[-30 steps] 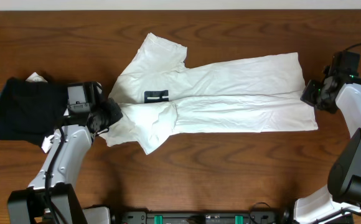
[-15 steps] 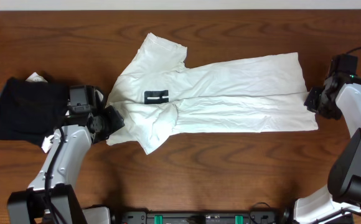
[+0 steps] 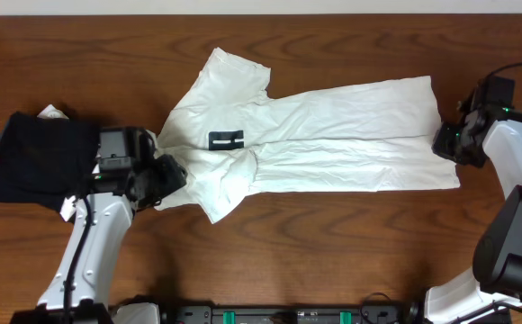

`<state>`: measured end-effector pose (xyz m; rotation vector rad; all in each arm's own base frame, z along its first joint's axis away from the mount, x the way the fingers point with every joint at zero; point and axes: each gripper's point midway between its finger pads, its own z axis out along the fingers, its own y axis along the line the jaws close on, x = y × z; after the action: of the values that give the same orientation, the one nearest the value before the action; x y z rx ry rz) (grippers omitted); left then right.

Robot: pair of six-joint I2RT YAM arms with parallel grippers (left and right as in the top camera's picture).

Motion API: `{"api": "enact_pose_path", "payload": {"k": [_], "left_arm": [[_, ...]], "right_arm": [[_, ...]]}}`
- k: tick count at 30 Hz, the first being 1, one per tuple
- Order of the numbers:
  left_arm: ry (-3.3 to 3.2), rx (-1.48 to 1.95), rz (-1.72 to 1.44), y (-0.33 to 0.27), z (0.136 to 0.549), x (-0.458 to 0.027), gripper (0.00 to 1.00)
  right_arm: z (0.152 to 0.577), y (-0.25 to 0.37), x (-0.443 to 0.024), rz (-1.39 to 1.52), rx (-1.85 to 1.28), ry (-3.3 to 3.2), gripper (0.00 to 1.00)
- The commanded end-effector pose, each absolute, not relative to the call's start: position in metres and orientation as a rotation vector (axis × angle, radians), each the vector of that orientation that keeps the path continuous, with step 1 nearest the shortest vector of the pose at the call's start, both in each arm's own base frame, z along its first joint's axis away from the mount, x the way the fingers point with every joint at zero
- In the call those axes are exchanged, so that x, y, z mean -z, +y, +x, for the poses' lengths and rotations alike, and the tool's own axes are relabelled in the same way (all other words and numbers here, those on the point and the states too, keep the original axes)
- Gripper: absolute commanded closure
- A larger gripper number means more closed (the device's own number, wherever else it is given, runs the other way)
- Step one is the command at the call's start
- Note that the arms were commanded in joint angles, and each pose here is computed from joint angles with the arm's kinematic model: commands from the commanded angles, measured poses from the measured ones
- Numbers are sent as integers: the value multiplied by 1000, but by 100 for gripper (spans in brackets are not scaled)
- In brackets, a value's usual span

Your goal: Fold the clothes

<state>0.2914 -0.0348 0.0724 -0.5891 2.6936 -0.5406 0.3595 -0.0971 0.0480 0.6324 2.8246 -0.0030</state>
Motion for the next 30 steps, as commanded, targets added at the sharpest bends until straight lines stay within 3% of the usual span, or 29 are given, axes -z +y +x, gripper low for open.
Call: {"api": "enact_pose_path", "payload": {"k": [1,15,26,30], "left_arm": [[2737,567,-532,-48,293,-64,57],[2956,561,-477,-75,274,-13,56],[3011,560,-525,-75,262,-8,56],[3017,706,-520,-90,258,-14,57]], "right_arm": [[362,-87,-41,561,-31,2857,90],[340,-80,22,599,-51,3047,91],[339,-80,24,601,-52,3057,91],[339,-80,24,601,-52,3057,91]]}}
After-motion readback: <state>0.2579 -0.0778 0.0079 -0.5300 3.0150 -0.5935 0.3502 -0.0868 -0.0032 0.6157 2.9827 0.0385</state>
